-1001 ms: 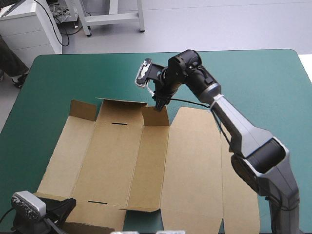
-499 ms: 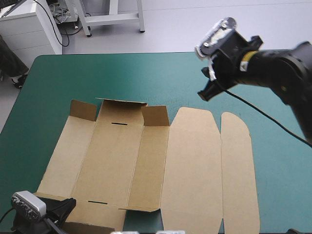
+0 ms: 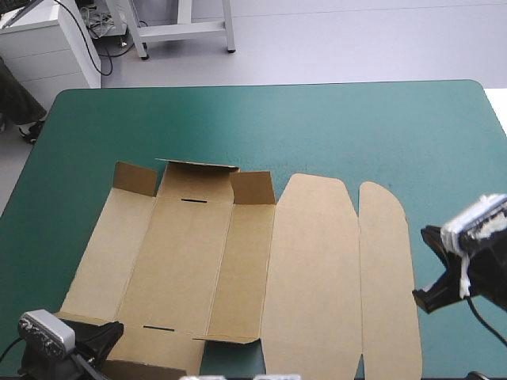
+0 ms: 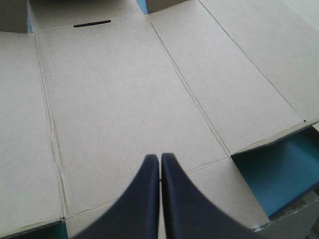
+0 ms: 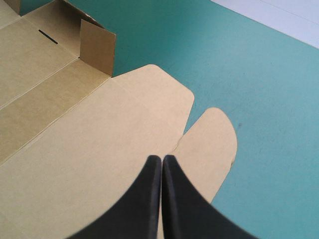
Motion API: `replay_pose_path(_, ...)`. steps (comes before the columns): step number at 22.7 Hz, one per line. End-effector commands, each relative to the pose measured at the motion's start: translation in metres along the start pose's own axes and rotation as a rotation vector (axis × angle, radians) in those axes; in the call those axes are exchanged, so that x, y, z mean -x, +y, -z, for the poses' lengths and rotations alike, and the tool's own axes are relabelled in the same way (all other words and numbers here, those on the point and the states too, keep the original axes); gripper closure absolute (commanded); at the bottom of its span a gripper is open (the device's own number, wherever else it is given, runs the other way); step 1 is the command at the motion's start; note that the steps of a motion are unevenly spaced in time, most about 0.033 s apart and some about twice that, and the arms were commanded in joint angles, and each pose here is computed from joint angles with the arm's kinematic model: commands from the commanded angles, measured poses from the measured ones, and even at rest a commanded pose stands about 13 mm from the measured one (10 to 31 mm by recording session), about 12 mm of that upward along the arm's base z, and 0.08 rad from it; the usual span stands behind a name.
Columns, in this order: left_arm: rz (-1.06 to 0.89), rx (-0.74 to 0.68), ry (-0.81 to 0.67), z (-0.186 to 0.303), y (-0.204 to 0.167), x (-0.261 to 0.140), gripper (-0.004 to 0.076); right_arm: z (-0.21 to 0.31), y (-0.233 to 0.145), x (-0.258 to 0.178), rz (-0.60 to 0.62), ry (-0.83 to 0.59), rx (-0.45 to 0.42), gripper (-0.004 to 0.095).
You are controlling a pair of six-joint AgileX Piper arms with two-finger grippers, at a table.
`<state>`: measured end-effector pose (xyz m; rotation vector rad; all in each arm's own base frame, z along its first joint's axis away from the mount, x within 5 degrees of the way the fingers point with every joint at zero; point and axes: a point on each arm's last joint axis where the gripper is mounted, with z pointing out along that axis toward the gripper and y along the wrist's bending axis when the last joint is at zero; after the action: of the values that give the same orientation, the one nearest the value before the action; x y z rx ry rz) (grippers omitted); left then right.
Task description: Fold the box
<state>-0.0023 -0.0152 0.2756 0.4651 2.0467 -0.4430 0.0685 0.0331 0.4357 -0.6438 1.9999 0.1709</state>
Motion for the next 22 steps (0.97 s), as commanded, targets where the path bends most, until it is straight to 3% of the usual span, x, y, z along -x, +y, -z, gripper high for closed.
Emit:
replay_pose_path(1, 0.008, -0.012, -0.079, 0.004, -0.002, 0.013, 0.0731, 0.003, 0.002, -0.026, -0.065, -0.104, -0.022, 0.0924)
replay_pose_path(11, 0.011, -0.016, -0.079, 0.004, -0.002, 0.013, 0.0731, -0.054, 0.022, -0.139, -0.157, -0.075, 0.006, 0.0924)
replay_pose_path(17, 0.011, -0.016, -0.079, 0.004, -0.002, 0.013, 0.0727, -0.052, 0.025, -0.139, -0.177, -0.099, 0.030, 0.0925)
replay_pose_path(20, 0.014, -0.020, -0.077, 0.004, -0.003, 0.013, 0.0663, -0.052, 0.025, -0.139, -0.179, -0.099, 0.032, 0.0925)
replay_pose_path(22, 0.025, -0.037, -0.094, 0.004, -0.004, 0.014, 0.0564, -0.052, 0.025, -0.139, -0.179, -0.099, 0.032, 0.0925)
